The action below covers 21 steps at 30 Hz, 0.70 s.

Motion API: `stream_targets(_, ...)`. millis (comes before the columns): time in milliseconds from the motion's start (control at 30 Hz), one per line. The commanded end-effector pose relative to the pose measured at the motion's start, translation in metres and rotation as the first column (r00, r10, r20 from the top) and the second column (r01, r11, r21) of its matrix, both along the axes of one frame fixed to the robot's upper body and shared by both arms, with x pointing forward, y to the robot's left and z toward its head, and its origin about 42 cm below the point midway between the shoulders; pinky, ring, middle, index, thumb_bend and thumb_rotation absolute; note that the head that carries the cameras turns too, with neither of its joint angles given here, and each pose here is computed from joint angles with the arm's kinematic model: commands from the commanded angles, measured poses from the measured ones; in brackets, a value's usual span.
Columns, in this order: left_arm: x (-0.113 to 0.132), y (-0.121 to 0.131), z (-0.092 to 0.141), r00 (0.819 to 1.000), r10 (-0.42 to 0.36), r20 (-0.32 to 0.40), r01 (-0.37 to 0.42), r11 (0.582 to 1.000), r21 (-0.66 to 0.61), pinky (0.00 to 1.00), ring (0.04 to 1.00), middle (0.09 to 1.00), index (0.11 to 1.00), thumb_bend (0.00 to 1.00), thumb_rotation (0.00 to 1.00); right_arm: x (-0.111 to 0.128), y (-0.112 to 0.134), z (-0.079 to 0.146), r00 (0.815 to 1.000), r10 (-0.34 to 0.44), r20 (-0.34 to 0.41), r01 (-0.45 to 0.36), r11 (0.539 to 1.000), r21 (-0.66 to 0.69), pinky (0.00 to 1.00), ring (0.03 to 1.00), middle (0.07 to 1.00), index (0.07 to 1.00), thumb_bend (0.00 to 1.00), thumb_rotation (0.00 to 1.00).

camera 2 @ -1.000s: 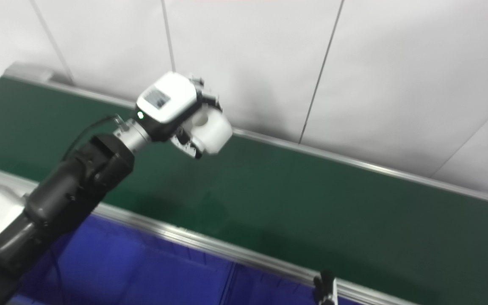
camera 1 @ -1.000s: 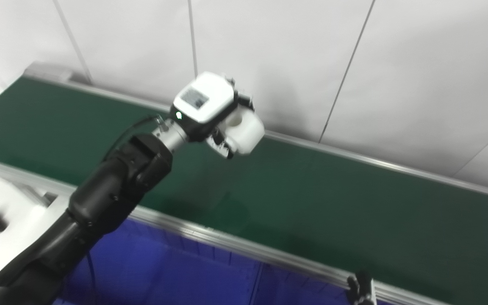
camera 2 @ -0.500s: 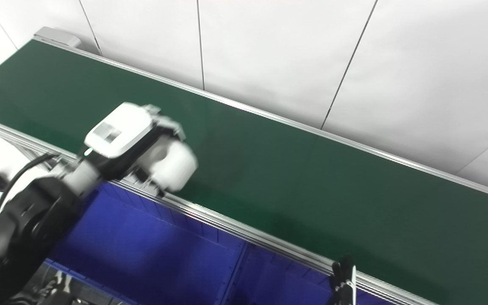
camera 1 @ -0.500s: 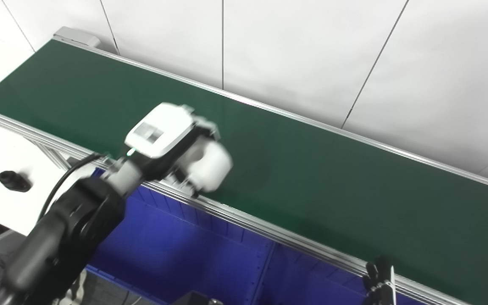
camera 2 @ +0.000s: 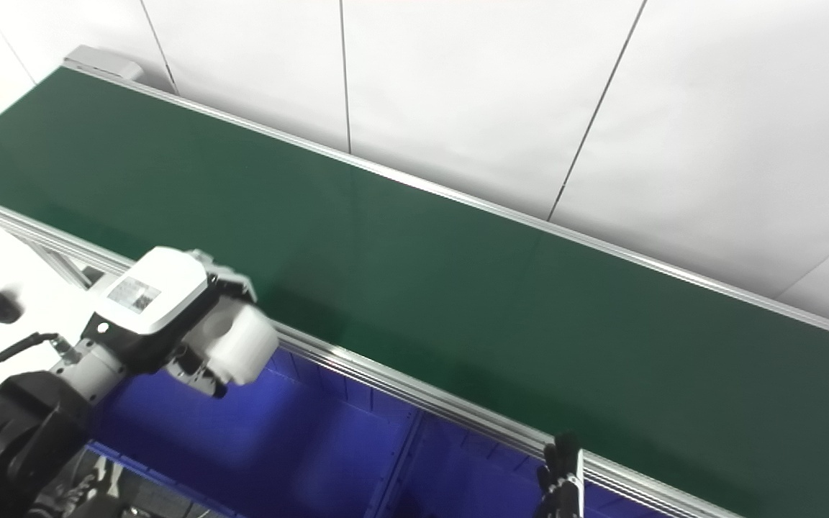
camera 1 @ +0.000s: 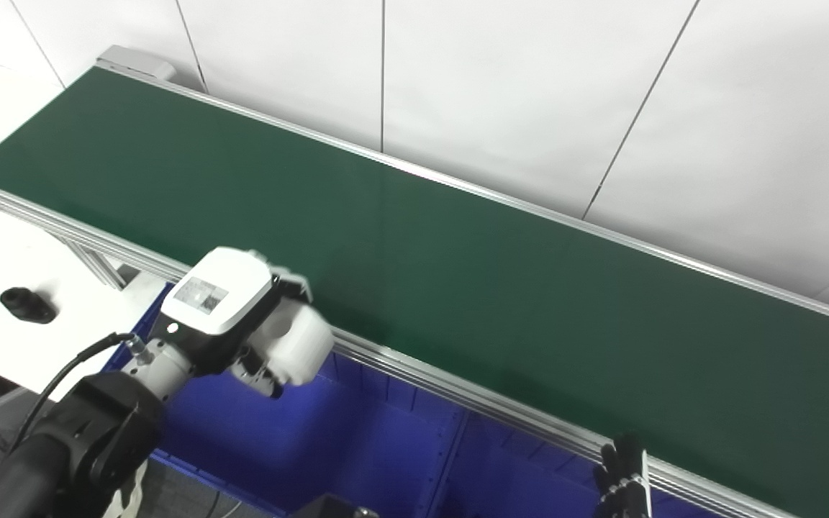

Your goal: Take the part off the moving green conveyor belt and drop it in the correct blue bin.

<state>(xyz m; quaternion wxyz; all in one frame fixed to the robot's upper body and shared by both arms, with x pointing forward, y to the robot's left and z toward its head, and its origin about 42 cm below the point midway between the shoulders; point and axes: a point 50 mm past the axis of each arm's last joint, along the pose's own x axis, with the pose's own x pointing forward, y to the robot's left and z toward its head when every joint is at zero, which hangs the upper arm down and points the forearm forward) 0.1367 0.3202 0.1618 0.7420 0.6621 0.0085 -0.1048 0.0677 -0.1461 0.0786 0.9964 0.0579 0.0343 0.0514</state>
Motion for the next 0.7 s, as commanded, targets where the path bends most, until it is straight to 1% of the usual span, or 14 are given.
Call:
stream_targets(0,0.003,0.005,0.003,1.000,-0.021,-0.007,0.022,0.997,0.071,0.72,0.558,0.501,0.488,0.52,0.00,-0.001,0.004,0.005,1.000,-0.004,0.026,0.004,1.000,0.021,1.00,0.998,1.000,1.000,0.63,1.00)
stream_targets(133,0.008,0.011,-0.006,0.997,-0.008,-0.079,0.020,0.990,0.141,0.72,0.581,0.508,0.486,0.52,0.00,-0.001,0.005,0.004,1.000,-0.006,0.030,0.005,1.000,0.018,1.00,0.998,1.000,1.000,0.65,1.00)
stream_targets(267,0.010,0.014,-0.012,0.988,0.029,-0.153,0.003,0.979,0.205,0.73,0.597,0.517,0.486,0.52,0.00,-0.002,0.006,0.006,1.000,-0.011,0.027,0.011,1.000,0.020,1.00,0.998,1.000,1.000,0.66,1.00)
stream_targets(400,0.010,0.016,-0.015,0.978,0.067,-0.197,-0.019,0.972,0.234,0.72,0.611,0.517,0.487,0.52,0.00,-0.002,0.006,0.006,0.999,-0.012,0.032,0.011,1.000,0.022,1.00,0.996,1.000,1.000,0.68,1.00)
stream_targets(467,0.009,0.016,-0.014,0.971,0.088,-0.221,-0.033,0.970,0.241,0.74,0.650,0.632,0.493,0.52,0.05,-0.002,0.006,0.006,0.999,-0.012,0.035,0.011,1.000,0.025,1.00,0.996,1.000,1.000,0.68,1.00)
stream_targets(500,0.009,0.016,-0.013,0.966,0.096,-0.241,-0.033,0.968,0.250,0.78,0.698,0.684,0.584,0.73,0.17,-0.002,0.006,0.006,0.999,-0.011,0.035,0.010,1.000,0.028,1.00,0.999,1.000,1.000,0.68,1.00)
stream_targets(533,0.008,0.016,-0.012,0.959,0.103,-0.264,-0.030,0.963,0.268,0.78,0.705,0.692,0.603,0.78,0.20,-0.002,0.005,0.006,0.999,-0.010,0.034,0.009,0.999,0.031,1.00,0.999,1.000,1.000,0.68,1.00)
stream_targets(567,0.008,0.016,-0.011,0.951,0.109,-0.290,-0.019,0.955,0.297,0.81,0.746,0.734,0.664,0.89,0.29,-0.002,0.005,0.007,0.999,-0.010,0.033,0.009,0.999,0.032,1.00,1.000,1.000,1.000,0.68,1.00)
stream_targets(600,0.007,0.015,-0.010,0.938,0.125,-0.324,-0.013,0.945,0.326,0.86,0.811,0.813,0.749,0.96,0.43,-0.002,0.005,0.007,0.999,-0.011,0.034,0.010,0.999,0.031,1.00,1.000,1.000,1.000,0.68,1.00)
stream_targets(633,0.007,0.015,-0.010,0.928,0.138,-0.346,-0.011,0.939,0.345,0.92,0.867,0.873,0.814,0.98,0.52,-0.002,0.004,0.007,0.999,-0.011,0.034,0.010,0.999,0.030,1.00,0.999,1.000,1.000,0.67,1.00)
stream_targets(667,0.006,0.015,-0.009,0.920,0.149,-0.363,-0.010,0.934,0.357,0.95,0.901,0.911,0.854,0.99,0.57,-0.003,0.004,0.007,0.999,-0.012,0.033,0.011,1.000,0.029,1.00,0.998,1.000,1.000,0.67,1.00)
